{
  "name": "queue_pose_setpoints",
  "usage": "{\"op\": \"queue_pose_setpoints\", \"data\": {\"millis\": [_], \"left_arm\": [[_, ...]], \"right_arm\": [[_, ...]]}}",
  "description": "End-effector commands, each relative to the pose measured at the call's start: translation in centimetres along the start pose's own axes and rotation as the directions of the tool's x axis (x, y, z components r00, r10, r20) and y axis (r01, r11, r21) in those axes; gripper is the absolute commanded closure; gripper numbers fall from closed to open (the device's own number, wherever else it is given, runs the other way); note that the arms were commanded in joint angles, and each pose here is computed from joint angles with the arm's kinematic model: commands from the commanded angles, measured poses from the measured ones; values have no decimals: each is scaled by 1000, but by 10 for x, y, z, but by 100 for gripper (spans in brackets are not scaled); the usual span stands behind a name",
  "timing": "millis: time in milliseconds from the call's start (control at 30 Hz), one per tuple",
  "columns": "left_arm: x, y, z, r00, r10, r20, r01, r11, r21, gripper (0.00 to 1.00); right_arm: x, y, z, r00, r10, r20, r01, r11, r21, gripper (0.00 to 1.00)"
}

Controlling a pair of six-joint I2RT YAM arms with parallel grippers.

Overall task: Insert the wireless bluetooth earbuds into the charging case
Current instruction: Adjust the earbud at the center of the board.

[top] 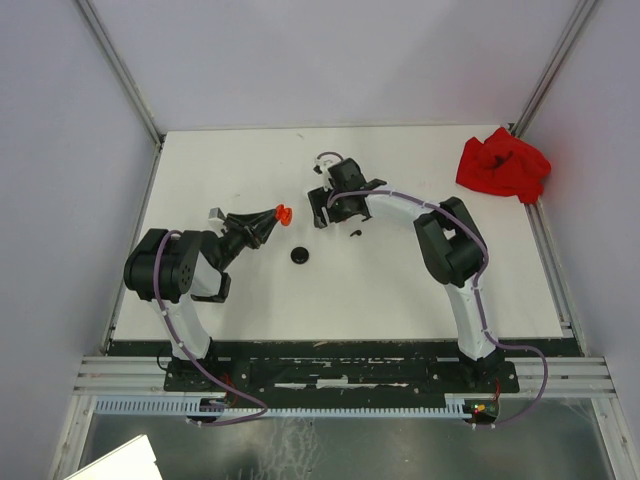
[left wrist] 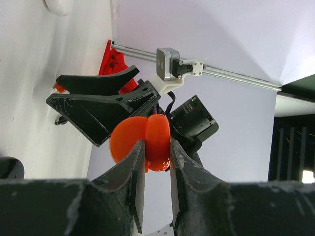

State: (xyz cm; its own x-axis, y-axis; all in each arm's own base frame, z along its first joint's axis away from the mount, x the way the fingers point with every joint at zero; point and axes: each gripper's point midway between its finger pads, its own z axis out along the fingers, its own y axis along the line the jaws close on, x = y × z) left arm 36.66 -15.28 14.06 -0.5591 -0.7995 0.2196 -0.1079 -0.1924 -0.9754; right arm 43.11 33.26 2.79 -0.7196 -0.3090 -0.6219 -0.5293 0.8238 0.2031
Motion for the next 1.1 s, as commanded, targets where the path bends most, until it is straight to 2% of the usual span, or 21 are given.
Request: {"op": "queue_pose_setpoints", "data": {"millis": [0, 500, 867, 1000, 1067], "left_arm": [[15, -47, -8, 990, 135, -31, -127, 973, 192, 97], [16, -47, -9, 990, 136, -31, -128, 973, 192, 97], [15, -46, -8, 990, 134, -30, -126, 974, 188, 97], [15, -46, -8, 990, 135, -30, -126, 974, 188, 97], [15, -46, -8, 990, 135, -30, -127, 974, 188, 97]], "right_arm": [[3, 3, -18, 1000, -10, -20, 10, 1000, -10, 20], [11, 0, -33, 999, -22, -34, 23, 1000, 11, 19], [-35, 9, -65, 988, -52, 143, 51, 999, 10, 21], [-49, 3, -77, 986, -44, 160, 35, 998, 59, 21], [-49, -5, -80, 991, -27, 133, 12, 994, 113, 22]]}}
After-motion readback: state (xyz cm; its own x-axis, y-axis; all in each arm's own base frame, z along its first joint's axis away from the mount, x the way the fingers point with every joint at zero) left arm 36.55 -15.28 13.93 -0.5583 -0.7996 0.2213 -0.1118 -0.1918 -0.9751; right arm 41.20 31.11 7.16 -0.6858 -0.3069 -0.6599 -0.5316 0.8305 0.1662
